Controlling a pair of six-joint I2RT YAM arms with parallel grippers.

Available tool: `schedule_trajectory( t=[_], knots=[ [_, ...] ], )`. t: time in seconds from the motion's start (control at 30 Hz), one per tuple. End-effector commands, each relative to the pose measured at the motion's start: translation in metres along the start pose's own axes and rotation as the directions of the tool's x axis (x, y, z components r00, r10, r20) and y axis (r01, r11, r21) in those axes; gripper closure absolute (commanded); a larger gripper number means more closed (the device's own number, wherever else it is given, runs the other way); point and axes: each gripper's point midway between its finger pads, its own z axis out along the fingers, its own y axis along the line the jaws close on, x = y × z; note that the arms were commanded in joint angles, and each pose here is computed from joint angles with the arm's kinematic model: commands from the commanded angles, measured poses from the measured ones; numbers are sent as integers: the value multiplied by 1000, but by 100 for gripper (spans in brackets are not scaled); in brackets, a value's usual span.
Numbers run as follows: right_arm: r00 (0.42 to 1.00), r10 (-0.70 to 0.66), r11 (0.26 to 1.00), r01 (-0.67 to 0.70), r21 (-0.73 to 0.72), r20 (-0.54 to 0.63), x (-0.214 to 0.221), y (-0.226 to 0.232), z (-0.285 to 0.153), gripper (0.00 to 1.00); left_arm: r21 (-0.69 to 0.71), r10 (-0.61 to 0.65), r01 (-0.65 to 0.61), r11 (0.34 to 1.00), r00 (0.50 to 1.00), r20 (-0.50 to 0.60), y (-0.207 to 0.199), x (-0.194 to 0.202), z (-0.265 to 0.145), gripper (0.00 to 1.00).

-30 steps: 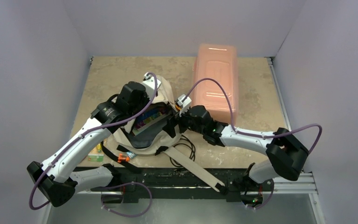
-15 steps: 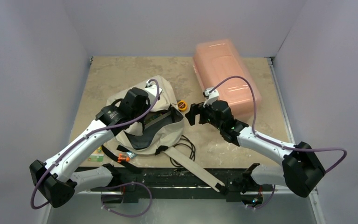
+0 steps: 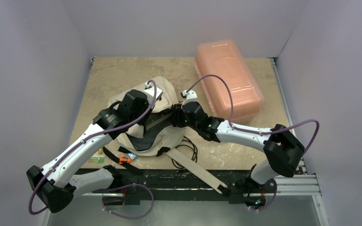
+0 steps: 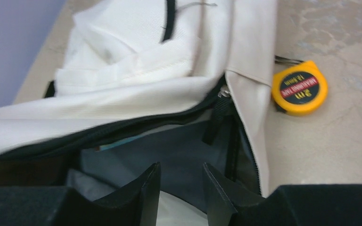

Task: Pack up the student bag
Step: Zip the student bag at the center of the board.

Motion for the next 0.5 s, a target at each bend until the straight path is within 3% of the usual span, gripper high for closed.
schedule_trajectory(
  t=[0.0, 0.27, 0.47],
  knots=[
    [998, -9, 996, 3, 89, 68, -17, -14, 3, 60, -5, -33, 33, 999, 999, 43, 5, -11, -12, 100],
    [997, -21, 999, 17, 50, 81, -18, -4, 20, 48, 13, -17, 16, 1000, 998, 54, 3, -10, -15, 100],
    [991, 37, 986, -58, 158, 130, -18, -21, 43, 59, 40, -12, 10, 999, 998, 56, -1, -10, -17, 100]
  ],
)
